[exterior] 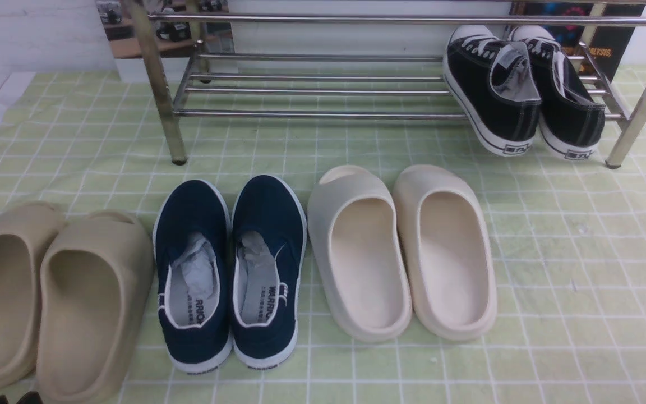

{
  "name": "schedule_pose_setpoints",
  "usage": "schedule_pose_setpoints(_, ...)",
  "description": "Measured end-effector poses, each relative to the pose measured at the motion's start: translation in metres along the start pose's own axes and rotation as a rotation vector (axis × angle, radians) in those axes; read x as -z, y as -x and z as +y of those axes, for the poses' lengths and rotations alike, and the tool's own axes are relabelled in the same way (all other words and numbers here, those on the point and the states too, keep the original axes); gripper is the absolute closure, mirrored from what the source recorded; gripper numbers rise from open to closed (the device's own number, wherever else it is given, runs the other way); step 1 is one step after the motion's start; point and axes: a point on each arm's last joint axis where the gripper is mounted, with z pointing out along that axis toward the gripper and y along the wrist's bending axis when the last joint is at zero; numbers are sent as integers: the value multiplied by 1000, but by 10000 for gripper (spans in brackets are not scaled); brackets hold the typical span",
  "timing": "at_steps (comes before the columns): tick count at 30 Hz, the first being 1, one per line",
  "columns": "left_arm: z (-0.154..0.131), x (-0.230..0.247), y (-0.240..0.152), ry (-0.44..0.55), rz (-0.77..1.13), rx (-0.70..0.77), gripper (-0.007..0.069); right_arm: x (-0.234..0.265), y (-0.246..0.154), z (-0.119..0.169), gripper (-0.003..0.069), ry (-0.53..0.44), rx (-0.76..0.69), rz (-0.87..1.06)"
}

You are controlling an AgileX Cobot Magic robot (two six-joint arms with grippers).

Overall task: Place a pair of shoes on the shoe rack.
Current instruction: Use the left arm to grab the shoe closest to it

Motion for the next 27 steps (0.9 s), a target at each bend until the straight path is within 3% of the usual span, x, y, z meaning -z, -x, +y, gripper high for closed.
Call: schedule_pose_setpoints(27,0,0,0,0,0,0,386,0,0,0,566,0,0,0)
